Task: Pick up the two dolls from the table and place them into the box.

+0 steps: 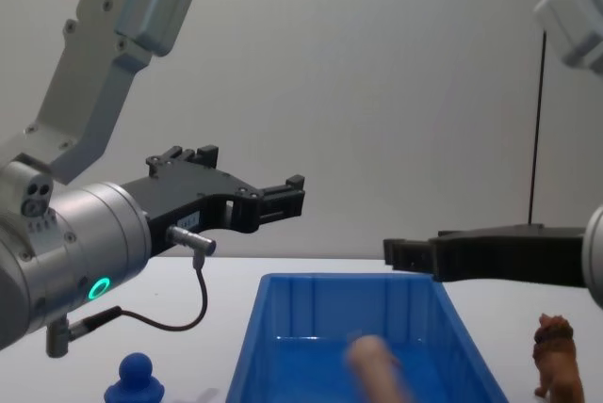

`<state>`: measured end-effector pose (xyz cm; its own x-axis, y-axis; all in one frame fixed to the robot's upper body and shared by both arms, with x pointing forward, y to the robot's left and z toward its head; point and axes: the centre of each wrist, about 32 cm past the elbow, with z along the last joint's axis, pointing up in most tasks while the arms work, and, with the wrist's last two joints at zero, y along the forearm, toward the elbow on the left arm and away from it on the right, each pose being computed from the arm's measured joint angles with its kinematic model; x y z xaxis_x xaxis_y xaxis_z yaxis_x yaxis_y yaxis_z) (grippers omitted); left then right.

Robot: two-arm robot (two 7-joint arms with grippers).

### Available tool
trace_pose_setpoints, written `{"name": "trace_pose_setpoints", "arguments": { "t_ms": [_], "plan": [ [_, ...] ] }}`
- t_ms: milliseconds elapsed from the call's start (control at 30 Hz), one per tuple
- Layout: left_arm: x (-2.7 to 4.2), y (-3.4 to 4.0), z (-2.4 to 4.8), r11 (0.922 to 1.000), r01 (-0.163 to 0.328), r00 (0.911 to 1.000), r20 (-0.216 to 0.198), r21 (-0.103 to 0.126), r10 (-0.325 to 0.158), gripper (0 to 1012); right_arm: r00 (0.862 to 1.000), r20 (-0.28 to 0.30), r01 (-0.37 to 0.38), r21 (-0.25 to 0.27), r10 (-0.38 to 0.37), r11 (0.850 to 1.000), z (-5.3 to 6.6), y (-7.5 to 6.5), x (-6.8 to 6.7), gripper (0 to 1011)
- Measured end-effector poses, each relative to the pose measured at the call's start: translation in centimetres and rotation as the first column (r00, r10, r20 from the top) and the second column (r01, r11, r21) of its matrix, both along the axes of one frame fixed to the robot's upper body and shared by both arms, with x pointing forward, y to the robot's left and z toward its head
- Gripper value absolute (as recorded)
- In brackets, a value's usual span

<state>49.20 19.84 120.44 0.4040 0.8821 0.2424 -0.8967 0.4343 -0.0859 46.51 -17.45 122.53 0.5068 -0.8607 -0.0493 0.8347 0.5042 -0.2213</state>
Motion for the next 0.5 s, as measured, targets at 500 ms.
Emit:
{"name": "trace_pose_setpoints", "arguments": {
  "t_ms": [500],
  "plan": [
    [0.0,0.0,0.0,1.0,0.0,1.0,0.0,0.0,0.0,1001,0.999,0.015,0.032,-0.002,-0.032,0.999,-0.29,-0.46,-0.3,1001]
  ]
}}
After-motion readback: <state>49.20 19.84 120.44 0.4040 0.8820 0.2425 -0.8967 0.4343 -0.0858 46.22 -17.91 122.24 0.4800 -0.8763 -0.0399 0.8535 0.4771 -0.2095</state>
